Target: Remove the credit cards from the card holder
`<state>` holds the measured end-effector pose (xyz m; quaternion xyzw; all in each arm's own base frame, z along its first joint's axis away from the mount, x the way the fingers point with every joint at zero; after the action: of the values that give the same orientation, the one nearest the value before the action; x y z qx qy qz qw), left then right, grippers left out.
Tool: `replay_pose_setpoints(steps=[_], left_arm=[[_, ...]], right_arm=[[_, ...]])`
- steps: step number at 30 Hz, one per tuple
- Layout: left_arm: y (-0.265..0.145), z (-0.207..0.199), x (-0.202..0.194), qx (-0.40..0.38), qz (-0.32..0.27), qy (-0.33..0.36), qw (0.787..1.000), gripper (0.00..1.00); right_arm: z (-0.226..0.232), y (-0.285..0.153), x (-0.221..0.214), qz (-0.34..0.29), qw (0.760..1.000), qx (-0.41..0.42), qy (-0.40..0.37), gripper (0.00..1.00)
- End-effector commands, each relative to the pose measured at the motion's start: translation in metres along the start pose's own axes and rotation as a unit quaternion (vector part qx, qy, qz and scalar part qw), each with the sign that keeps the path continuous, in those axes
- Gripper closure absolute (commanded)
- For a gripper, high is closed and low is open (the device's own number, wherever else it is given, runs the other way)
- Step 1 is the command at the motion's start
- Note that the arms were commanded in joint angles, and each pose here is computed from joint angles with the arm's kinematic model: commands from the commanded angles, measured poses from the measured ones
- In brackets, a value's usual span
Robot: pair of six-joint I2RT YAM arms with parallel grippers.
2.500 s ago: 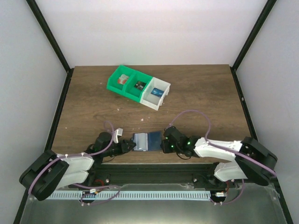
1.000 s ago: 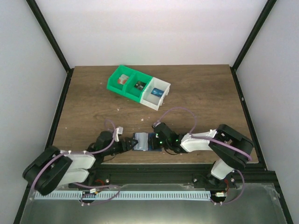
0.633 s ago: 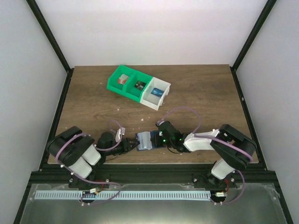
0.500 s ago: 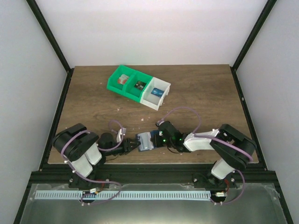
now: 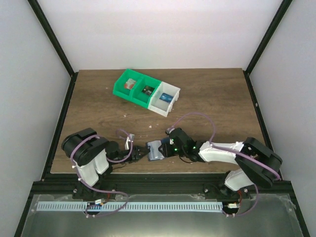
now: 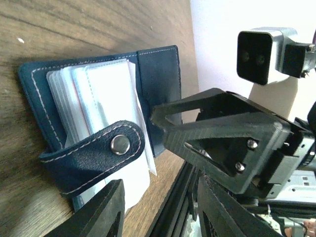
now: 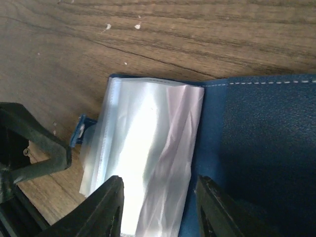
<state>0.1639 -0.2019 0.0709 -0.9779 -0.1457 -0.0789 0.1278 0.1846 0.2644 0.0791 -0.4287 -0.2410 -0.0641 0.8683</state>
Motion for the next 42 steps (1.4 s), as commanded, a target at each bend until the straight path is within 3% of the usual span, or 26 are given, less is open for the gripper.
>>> replay_pose_setpoints(steps=[1, 6, 13, 18, 26, 42], left_arm=[[-0.009, -0.009, 0.001, -0.013, -0.025, 0.035, 0.999, 0.57], [-0.014, -0.007, 0.002, 0.002, -0.045, 0.035, 0.998, 0.55], [-0.024, 0.009, 0.004, 0.071, -0.073, 0.023, 0.995, 0.52], [-0.036, 0.016, 0.012, 0.13, -0.116, 0.025, 0.984, 0.49], [-0.061, 0.001, 0.023, 0.145, -0.193, 0.048, 0.969, 0.43], [-0.066, 0.011, 0.017, 0.153, -0.196, 0.038, 0.968, 0.39]], right_arm=[[0.012, -0.01, 0.007, 0.009, 0.999, -0.03, -0.026, 0.56], [0.02, -0.006, 0.006, 0.018, 0.995, -0.092, -0.036, 0.38], [0.026, 0.001, 0.006, 0.025, 0.991, -0.124, -0.04, 0.28], [0.029, 0.006, 0.003, 0.036, 0.989, -0.134, -0.047, 0.27], [0.04, 0.015, 0.002, 0.042, 0.986, -0.152, -0.059, 0.21], [0.032, 0.031, -0.01, 0.059, 0.975, -0.2, -0.071, 0.25]])
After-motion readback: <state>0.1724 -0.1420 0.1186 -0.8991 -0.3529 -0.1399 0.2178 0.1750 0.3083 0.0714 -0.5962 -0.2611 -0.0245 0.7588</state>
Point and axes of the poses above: each gripper's point midway between its finger pads, its own y axis out along the fingers, its own z axis along the line the jaws close on, x = y × z, the point moved 5 cm from there along -y, back along the fingers
